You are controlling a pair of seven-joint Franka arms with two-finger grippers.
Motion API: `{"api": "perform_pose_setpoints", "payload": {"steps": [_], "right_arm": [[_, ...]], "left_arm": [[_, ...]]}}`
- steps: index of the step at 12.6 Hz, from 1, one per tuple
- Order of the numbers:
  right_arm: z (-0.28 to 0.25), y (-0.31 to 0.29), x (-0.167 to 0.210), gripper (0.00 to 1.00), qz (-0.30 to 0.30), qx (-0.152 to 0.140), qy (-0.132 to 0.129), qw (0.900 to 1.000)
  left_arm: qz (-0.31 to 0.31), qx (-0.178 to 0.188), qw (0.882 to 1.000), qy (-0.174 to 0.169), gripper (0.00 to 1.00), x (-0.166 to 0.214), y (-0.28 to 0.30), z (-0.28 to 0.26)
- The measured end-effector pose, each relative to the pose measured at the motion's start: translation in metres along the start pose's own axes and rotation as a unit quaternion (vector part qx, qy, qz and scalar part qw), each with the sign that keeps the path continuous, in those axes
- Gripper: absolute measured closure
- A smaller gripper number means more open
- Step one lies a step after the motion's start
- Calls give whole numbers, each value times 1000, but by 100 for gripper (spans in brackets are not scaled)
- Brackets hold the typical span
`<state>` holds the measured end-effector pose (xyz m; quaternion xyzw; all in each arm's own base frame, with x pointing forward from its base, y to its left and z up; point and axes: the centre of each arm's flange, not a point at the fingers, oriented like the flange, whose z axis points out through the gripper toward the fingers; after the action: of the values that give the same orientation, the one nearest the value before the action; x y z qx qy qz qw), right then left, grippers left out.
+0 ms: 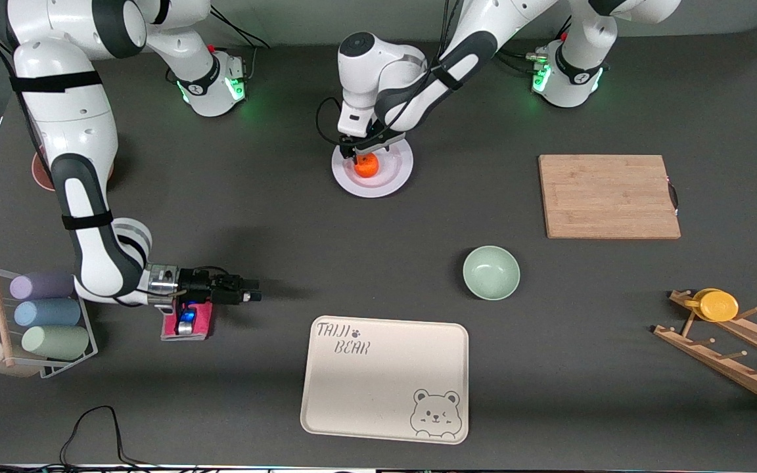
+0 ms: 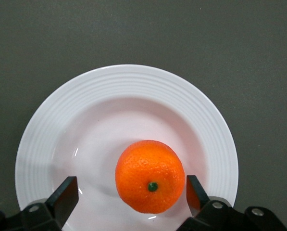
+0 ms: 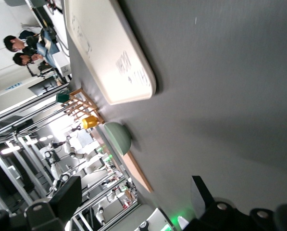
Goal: Place orange and plate with both arms
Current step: 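Release the orange and raise the left gripper while the right gripper reaches the plate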
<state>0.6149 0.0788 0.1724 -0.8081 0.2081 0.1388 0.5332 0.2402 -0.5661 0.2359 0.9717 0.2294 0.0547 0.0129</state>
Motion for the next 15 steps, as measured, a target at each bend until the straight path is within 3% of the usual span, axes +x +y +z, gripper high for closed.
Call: {"api": "perform_pose_setpoints", "payload": {"steps": [3,6,10,13,15], "right_arm": [[7,10,-41,0,8,21,-13,1000],[33,34,-91,0,-25,53,-18,998],[64,88,-137,0,-76,54,-31,995],[87,110,-171,0,-111,76,-19,991],[107,121,-196,0,-133,86,-9,987]], "left_arm": [[-3,6,1000,22,0,17,5,-11],[20,2,1000,24,0,72,12,-59],[76,23,997,-3,0,192,-13,-125],[124,41,991,-4,0,281,-63,-197],[182,55,982,-14,0,335,-107,-252]]}}
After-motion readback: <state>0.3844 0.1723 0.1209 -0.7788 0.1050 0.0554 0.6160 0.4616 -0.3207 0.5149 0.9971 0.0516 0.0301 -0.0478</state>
